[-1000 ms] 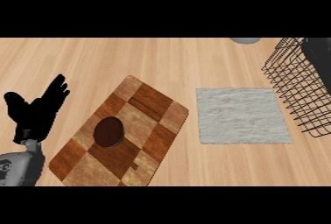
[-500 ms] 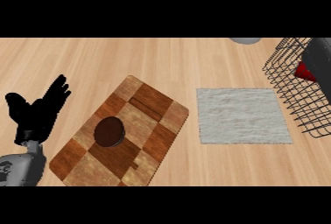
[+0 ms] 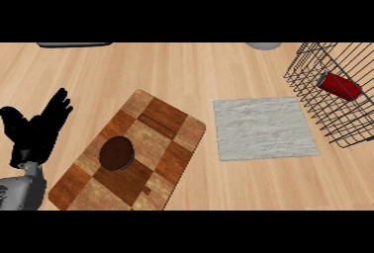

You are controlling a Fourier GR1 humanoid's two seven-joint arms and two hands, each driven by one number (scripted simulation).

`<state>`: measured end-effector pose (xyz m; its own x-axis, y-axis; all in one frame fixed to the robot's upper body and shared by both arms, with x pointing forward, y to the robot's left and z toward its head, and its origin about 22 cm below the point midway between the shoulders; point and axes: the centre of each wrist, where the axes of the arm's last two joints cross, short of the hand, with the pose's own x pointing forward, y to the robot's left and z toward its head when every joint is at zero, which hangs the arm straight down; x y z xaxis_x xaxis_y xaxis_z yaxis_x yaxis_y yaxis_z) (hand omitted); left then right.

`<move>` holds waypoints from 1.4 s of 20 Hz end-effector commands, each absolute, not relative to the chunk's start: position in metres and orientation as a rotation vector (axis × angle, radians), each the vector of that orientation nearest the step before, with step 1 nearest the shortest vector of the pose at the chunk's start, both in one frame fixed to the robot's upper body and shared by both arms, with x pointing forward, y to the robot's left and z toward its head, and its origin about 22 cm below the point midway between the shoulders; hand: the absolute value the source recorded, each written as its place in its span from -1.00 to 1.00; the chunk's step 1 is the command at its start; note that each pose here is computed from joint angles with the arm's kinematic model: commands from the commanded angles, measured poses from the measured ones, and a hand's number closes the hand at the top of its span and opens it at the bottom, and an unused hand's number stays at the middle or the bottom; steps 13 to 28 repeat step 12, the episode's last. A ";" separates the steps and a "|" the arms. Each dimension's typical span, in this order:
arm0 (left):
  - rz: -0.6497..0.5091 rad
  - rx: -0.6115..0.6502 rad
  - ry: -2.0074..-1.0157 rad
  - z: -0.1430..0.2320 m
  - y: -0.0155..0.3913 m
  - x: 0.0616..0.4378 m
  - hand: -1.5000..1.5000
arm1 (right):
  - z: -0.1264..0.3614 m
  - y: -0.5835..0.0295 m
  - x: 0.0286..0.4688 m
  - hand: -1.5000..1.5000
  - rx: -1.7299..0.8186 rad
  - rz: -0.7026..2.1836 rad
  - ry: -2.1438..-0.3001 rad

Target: Pick the can from the placemat and place it in the basket

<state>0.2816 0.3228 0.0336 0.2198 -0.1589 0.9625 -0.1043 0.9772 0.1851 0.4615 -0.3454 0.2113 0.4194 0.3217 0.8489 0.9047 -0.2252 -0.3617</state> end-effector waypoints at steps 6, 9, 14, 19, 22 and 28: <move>0.022 0.278 -1.300 0.016 0.347 0.260 0.00 | 0.188 -0.324 0.465 -1.00 -1.559 -0.986 -1.071; 0.020 0.304 -1.286 0.023 0.355 0.258 0.00 | 0.170 -0.305 0.466 -1.00 -1.520 -0.913 -1.058; 0.051 0.311 -1.287 0.018 0.357 0.254 0.00 | 0.152 -0.291 0.465 -1.00 -1.486 -0.870 -1.051; 0.051 0.311 -1.287 0.018 0.357 0.254 0.00 | 0.152 -0.291 0.465 -1.00 -1.486 -0.870 -1.051; 0.051 0.311 -1.287 0.018 0.357 0.254 0.00 | 0.152 -0.291 0.465 -1.00 -1.486 -0.870 -1.051; 0.051 0.311 -1.287 0.018 0.357 0.254 0.00 | 0.152 -0.291 0.465 -1.00 -1.486 -0.870 -1.051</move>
